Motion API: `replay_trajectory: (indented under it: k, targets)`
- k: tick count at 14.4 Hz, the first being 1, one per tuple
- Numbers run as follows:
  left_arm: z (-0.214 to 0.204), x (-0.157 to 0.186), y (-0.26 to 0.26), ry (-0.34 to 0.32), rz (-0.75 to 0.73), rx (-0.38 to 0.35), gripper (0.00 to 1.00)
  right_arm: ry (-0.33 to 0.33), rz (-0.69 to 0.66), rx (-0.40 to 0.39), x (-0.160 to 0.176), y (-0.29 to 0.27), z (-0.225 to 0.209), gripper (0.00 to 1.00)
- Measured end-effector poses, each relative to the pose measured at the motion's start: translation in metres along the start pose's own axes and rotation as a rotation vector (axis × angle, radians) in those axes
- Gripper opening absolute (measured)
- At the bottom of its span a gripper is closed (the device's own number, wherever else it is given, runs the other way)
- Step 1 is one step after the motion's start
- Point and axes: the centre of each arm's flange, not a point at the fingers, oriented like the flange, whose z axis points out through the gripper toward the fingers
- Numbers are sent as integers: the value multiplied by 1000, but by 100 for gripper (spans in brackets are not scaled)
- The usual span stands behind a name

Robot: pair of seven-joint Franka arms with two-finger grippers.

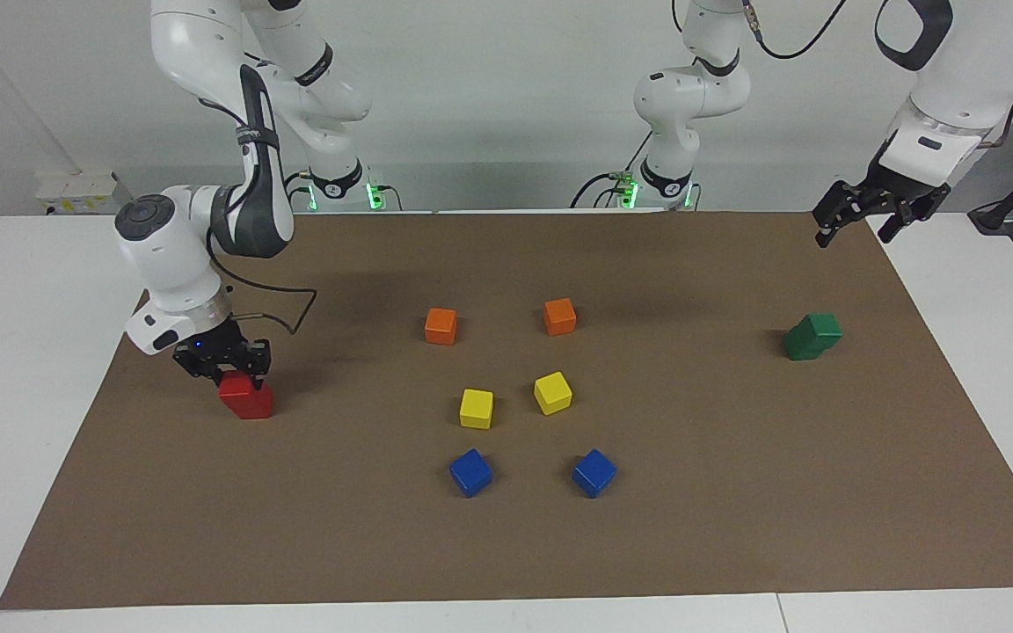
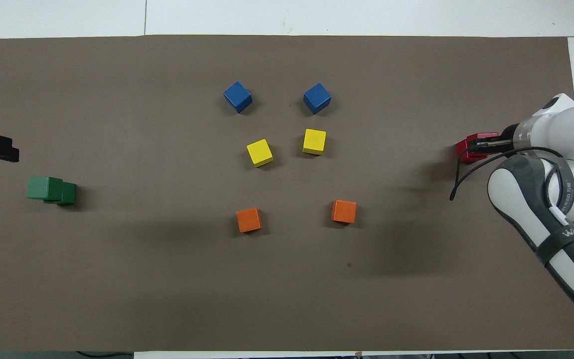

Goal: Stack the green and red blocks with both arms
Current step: 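Open the right gripper and withdraw it from the red cubes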

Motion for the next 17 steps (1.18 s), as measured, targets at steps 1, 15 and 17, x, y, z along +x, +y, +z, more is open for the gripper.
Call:
replay_trajectory:
  k: [1,15,17]
  targets:
    - [-1,0,0,2,0,0,100,0,0,0,0,0,0,60]
    - [-3,0,2,6,-6,-24,100,-77,-4,0,16,-1,-60,100]
    - [-3,0,2,6,-7,-24,100,-83,-16,-4,12,-10,-96,100]
